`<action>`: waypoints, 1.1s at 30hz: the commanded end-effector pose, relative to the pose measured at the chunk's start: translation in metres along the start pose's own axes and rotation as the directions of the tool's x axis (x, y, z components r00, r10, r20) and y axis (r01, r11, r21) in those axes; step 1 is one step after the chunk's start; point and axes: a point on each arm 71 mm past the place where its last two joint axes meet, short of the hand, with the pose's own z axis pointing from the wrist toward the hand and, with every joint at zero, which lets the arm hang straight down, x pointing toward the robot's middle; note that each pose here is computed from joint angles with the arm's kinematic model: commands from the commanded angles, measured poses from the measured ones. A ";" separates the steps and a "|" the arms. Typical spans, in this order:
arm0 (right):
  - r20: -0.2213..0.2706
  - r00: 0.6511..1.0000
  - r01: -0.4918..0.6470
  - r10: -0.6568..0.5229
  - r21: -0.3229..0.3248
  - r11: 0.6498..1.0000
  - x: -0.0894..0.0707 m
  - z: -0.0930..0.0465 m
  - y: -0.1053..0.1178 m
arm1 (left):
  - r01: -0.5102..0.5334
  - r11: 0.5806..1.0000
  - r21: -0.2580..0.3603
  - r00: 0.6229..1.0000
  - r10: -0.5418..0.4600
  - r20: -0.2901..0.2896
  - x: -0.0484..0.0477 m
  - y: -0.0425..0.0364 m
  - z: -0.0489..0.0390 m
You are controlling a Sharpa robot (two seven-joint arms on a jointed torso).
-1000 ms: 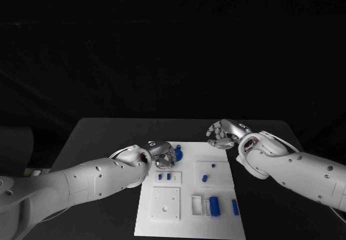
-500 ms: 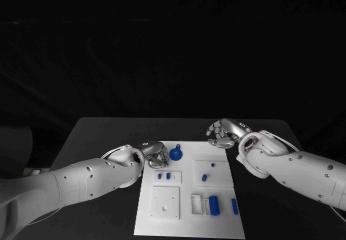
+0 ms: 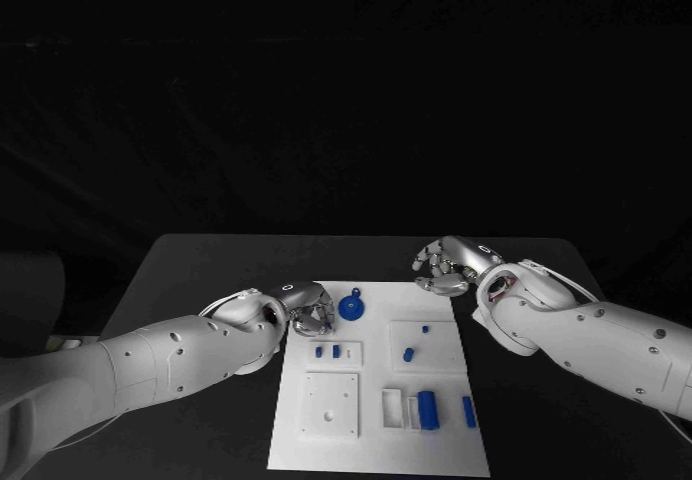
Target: Assemble the parts on the task board
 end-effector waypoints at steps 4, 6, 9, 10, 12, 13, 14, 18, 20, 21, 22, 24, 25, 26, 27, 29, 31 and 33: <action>0.000 1.000 0.001 -0.001 -0.010 1.000 0.000 0.000 0.001 | -0.006 1.000 -0.003 1.000 0.006 -0.021 0.0013 -0.0002 0.0010; 0.000 1.000 0.001 -0.001 -0.010 1.000 0.000 0.000 0.001 | -0.014 1.000 0.000 1.000 0.014 -0.023 0.0015 -0.0005 0.0013; 0.000 1.000 0.001 -0.001 -0.010 1.000 0.000 0.000 0.001 | -0.022 1.000 0.003 0.999 0.022 -0.026 0.0020 -0.0013 0.0020; 0.000 1.000 0.001 -0.001 -0.011 1.000 0.000 0.000 0.001 | -0.023 1.000 0.004 0.999 0.023 -0.025 0.0020 -0.0017 0.0025; 0.000 1.000 0.001 -0.001 -0.012 1.000 0.000 0.000 0.002 | -0.024 1.000 0.006 0.999 0.024 -0.025 0.0023 -0.0025 0.0033; 0.000 1.000 0.000 0.000 -0.012 1.000 0.000 0.000 0.002 | -0.024 1.000 0.008 0.999 0.024 -0.023 0.0023 -0.0033 0.0037; 0.000 1.000 0.000 0.000 -0.012 1.000 0.000 0.000 0.002 | -0.030 0.999 0.012 0.999 0.030 -0.021 0.0025 -0.0044 0.0042; 0.000 1.000 0.000 0.000 -0.012 1.000 0.000 0.000 0.002 | -0.035 0.999 0.020 0.999 0.035 -0.023 0.0038 -0.0072 0.0056; -0.001 1.000 0.000 0.000 -0.012 1.000 0.000 0.000 0.002 | -0.035 0.999 0.018 0.999 0.035 -0.024 0.0042 -0.0069 0.0061; -0.001 1.000 0.000 0.000 -0.012 1.000 0.000 0.000 0.002 | -0.035 0.999 0.018 0.999 0.036 -0.024 0.0041 -0.0069 0.0063; -0.001 1.000 0.000 0.000 -0.012 1.000 0.000 0.000 0.002 | -0.037 0.999 0.017 0.999 0.037 -0.025 0.0041 -0.0065 0.0063; -0.001 1.000 0.000 0.000 -0.013 1.000 0.000 0.000 0.002 | -0.037 0.999 0.015 0.999 0.038 -0.028 0.0044 -0.0062 0.0067; -0.001 1.000 0.000 0.000 -0.012 1.000 0.000 0.000 0.002 | -0.038 0.999 0.014 0.999 0.038 -0.030 0.0045 -0.0060 0.0068; -0.001 1.000 0.000 0.000 -0.012 1.000 0.000 0.000 0.002 | -0.038 0.999 0.014 0.999 0.038 -0.032 0.0049 -0.0065 0.0074; -0.001 1.000 0.000 0.000 -0.012 1.000 0.000 0.000 0.002 | -0.034 0.999 0.011 0.999 0.034 -0.035 0.0052 -0.0065 0.0077; -0.001 1.000 0.000 0.000 -0.013 1.000 0.000 0.000 0.002 | -0.035 0.999 0.009 0.998 0.036 -0.044 0.0064 -0.0071 0.0082; -0.002 1.000 0.000 0.000 -0.013 1.000 0.000 0.000 0.002 | -0.047 0.999 0.011 0.998 0.048 -0.050 0.0073 -0.0077 0.0086; -0.001 1.000 0.000 0.000 -0.012 1.000 0.000 0.000 0.002 | -0.048 0.999 0.008 0.997 0.048 -0.056 0.0081 -0.0077 0.0088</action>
